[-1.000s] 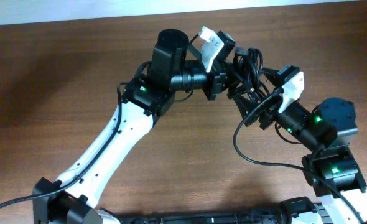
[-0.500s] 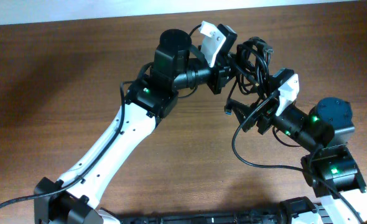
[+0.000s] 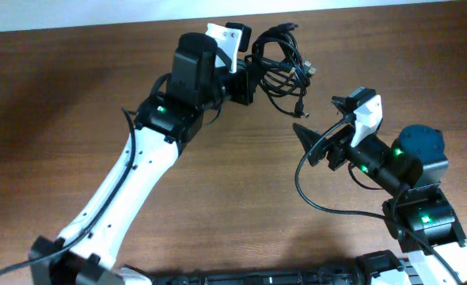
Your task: Untangle cables
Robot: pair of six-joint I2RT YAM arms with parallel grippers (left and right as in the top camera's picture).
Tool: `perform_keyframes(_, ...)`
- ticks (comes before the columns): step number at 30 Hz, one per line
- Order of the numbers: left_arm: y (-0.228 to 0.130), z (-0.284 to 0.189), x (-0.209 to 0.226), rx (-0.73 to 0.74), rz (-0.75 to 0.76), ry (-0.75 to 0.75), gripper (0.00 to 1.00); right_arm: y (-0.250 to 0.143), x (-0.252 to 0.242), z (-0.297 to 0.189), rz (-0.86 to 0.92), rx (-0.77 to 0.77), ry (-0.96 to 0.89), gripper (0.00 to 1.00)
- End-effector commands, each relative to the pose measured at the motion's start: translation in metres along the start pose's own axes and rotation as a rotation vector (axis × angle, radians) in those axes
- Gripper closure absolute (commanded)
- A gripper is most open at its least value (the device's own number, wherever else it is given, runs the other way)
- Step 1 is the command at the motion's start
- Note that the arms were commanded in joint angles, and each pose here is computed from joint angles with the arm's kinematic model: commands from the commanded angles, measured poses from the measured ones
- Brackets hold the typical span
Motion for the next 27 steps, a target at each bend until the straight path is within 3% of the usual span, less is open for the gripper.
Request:
perform_keyframes(1, 0.016, -0.034, -0.019, -0.067, 0.007, -0.017, 1.0, 0.007, -0.004, -0.003, -0.015, -0.03, -0.077, 0.01)
perform_keyframes(7, 0.019, -0.053, -0.027, -0.08, 0.014, -0.022, 1.0, 0.009, -0.009, -0.004, -0.016, -0.043, -0.132, 0.01)
perform_keyframes(17, 0.017, -0.055, -0.032, -0.062, 0.012, -0.051, 1.0, 0.013, -0.002, -0.003, -0.003, -0.063, -0.062, 0.01)
perform_keyframes(27, 0.01, -0.057, -0.053, -0.003, 0.032, -0.26, 1.0, 0.016, -0.016, -0.006, -0.002, -0.097, -0.223, 0.01)
Point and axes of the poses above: each gripper's point midway between its finger pads, its own z axis out along the fingers, its own x axis along the line the jaws close on, y = z × x, the point moved 8 cm from there along -z, back along the fingers, and after that the axes turned 6 degrees about z, right-handed, at the moved point
